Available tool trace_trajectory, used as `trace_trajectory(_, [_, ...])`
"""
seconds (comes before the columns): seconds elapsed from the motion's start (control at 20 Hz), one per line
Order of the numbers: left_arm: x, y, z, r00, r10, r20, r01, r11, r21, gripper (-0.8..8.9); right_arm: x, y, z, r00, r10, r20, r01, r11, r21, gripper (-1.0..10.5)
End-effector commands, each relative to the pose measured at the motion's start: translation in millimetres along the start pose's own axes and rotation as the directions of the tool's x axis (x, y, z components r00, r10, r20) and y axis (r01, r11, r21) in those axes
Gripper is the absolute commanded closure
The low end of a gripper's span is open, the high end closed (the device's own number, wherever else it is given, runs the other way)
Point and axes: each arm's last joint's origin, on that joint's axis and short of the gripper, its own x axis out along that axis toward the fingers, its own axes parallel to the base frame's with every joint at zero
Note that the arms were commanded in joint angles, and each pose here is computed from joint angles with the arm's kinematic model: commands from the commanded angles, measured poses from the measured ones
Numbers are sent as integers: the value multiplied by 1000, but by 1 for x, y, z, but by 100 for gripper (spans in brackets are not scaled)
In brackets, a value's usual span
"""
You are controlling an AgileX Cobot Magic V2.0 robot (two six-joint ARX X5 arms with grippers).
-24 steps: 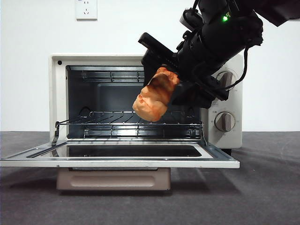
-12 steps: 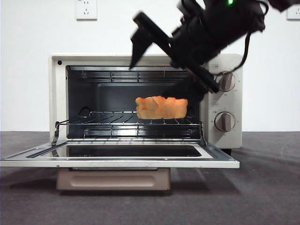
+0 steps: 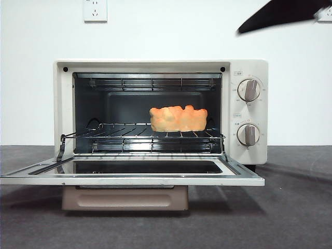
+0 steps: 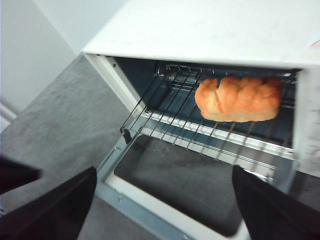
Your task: The left arm flap open the oven, the right arm pick bread and place it into oven, the left arm flap close the oven
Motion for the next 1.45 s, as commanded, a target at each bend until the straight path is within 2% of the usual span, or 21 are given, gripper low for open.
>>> trace_trajectory(0.05, [18, 5, 8, 996, -81, -25, 80, 994, -72, 799, -32, 2, 1, 999, 22, 24, -21, 997, -69, 516])
trace_trajectory(0.25, [46, 32, 17, 986, -147, -82, 124, 964, -237, 799, -76, -4, -10, 999, 19, 34, -16, 996, -86, 516])
trace_trajectory(0.45, [69, 63, 16, 975, -169, -141, 103, 917, -385, 799, -105, -11, -21, 999, -2, 49, 6, 997, -77, 516])
trace_trajectory(0.7, [87, 90, 8, 967, -144, -211, 21, 870, -493, 799, -119, -15, -30, 999, -6, 44, 9, 998, -62, 516])
trace_trajectory(0.85, [102, 96, 0, 938, -175, -300, -14, 843, -538, 799, -120, -16, -31, 999, -9, 37, 11, 999, -51, 516])
trace_trajectory(0.95, [114, 97, -7, 908, -247, -339, 8, 819, -574, 799, -120, -16, -31, 999, -9, 38, 11, 999, -51, 516])
trace_trajectory(1.1, [126, 99, -10, 881, -332, -337, 62, 787, -613, 799, -120, -16, -31, 999, -9, 38, 11, 999, -51, 516])
trace_trajectory(1.45, [129, 98, -10, 867, -399, -299, 130, 760, -637, 799, -120, -17, -30, 998, -39, 54, 42, 998, -50, 516])
